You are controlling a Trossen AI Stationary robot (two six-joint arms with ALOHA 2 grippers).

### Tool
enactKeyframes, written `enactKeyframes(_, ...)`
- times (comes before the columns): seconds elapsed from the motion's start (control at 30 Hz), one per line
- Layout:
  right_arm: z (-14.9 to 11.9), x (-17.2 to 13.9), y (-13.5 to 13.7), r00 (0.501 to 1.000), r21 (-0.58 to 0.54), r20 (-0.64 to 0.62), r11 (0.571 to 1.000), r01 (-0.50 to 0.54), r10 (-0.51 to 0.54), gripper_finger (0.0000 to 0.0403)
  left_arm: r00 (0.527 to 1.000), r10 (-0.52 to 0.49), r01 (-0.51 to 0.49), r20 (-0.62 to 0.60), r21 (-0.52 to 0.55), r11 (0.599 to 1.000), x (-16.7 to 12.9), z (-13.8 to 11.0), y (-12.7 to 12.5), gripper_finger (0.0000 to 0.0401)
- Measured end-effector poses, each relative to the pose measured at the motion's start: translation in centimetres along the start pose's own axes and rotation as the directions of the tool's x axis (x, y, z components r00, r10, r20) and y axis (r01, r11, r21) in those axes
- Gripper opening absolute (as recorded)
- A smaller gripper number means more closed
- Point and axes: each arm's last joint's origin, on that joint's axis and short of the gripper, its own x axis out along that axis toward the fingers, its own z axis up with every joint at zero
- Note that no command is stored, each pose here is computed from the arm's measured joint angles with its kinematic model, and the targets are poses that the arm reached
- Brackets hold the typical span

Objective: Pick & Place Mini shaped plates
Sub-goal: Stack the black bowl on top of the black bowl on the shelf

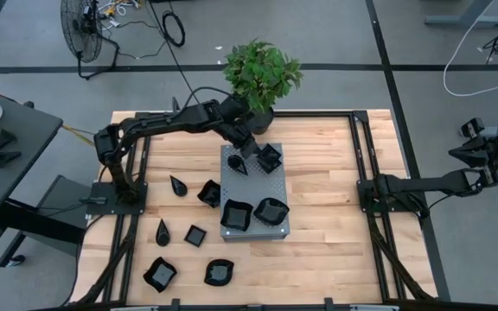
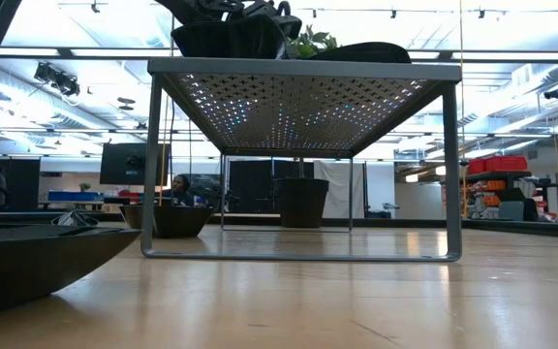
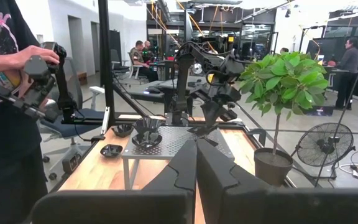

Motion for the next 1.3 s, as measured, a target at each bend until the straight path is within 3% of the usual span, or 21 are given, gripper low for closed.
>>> enactKeyframes(1.07,0.00,0.01,0.00,1.000,0.000,0.000,1.000,0.000,0.000,0.0016,1.000,0.003,-0.003,-0.016,-0.027,1.000,0.87,-0.22,0.24,0.0003)
enactKeyframes(1.3,0.00,0.01,0.00,1.000,0.000,0.000,1.000,0.001,-0.001,0.0016,1.000,0.009,-0.010,-0.017,-0.027,1.000,0.87,-0.25,0.27,0.0041)
